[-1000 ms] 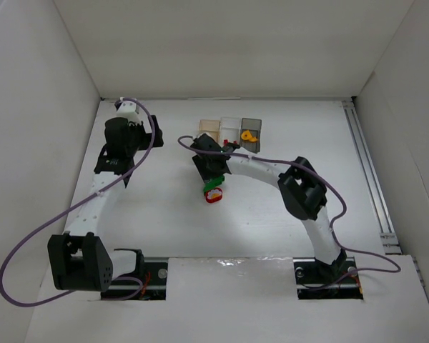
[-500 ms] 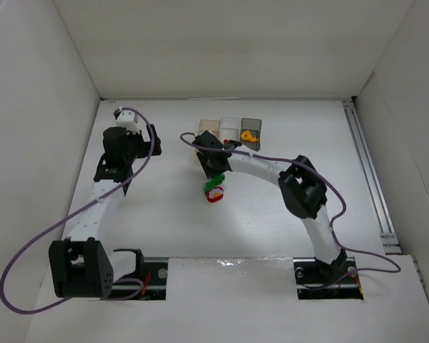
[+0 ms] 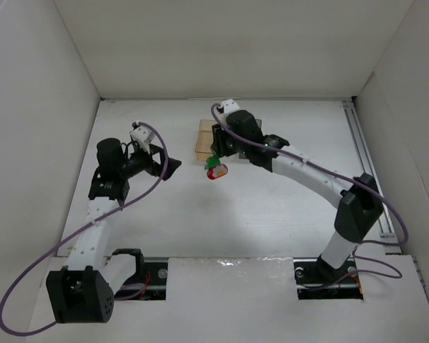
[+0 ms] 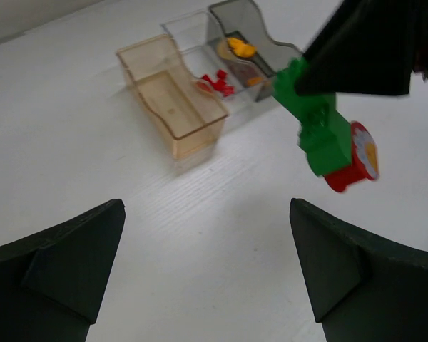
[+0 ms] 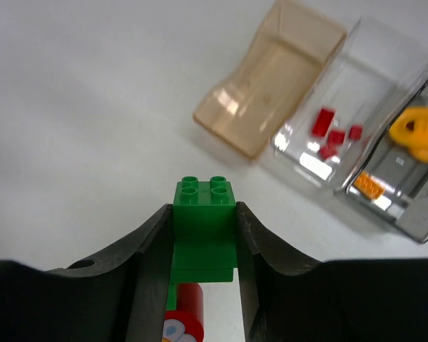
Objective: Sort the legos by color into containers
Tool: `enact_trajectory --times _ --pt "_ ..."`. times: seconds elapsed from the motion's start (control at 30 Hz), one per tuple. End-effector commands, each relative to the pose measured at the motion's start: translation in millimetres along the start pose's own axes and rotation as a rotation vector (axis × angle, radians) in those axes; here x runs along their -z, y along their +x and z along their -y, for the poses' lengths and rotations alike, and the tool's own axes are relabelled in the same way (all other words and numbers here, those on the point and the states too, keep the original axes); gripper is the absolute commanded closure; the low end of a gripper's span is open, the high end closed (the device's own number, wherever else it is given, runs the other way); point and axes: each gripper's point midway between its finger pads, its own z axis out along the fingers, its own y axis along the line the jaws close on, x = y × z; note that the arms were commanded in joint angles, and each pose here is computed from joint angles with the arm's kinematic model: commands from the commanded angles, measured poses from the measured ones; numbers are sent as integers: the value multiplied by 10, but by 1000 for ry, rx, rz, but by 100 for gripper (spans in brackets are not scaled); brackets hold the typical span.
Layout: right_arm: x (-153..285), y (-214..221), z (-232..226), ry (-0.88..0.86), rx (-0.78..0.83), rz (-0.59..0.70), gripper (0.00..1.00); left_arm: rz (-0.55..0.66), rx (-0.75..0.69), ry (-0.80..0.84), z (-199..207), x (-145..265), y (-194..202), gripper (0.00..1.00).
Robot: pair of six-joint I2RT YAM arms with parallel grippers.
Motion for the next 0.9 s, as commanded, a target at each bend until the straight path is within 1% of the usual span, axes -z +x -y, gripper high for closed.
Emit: enact_trajectory --times 0.0,0.03,0.07,0.1,0.13,0.17,0.23,0.3,0.37,0.47,0.57,0.6,0.7,0.77,0.87 --pt "129 -562 -107 -56 -56 210 100 17 86 246 417 11 -73 0" --pt "162 -609 -42 -18 -73 229 100 25 116 274 470 13 -72 0" --pt "180 -663 -29 -7 -85 243 100 31 200 302 541 23 -100 0" --pt "180 -669 -11 4 -96 246 100 30 253 313 555 -2 -37 0" --pt "182 -703 22 23 -100 262 100 79 244 311 553 -30 -156 0" --pt "204 -763 38 35 -104 277 100 93 257 311 570 -41 -208 0" --pt "184 -765 22 52 -93 281 100 108 289 284 543 -125 -287 0" --pt "189 -756 -17 52 -89 281 100 120 326 300 563 -165 -358 0" --pt "193 -785 -8 58 -92 294 100 95 376 339 580 -217 -349 0" --pt "202 -819 -65 45 -92 309 100 65 400 384 643 -293 -330 0" --pt "206 -805 -128 28 -86 306 100 36 428 380 621 -379 -230 0" --pt "211 -794 -175 20 -82 304 100 33 425 390 645 -404 -249 0" --pt "256 -810 -227 9 -69 311 100 59 386 387 638 -481 -334 0" --pt "262 -797 -281 0 -64 310 100 70 385 391 649 -508 -394 0" --pt "262 -797 -282 0 -64 309 100 57 396 385 661 -598 -366 0"
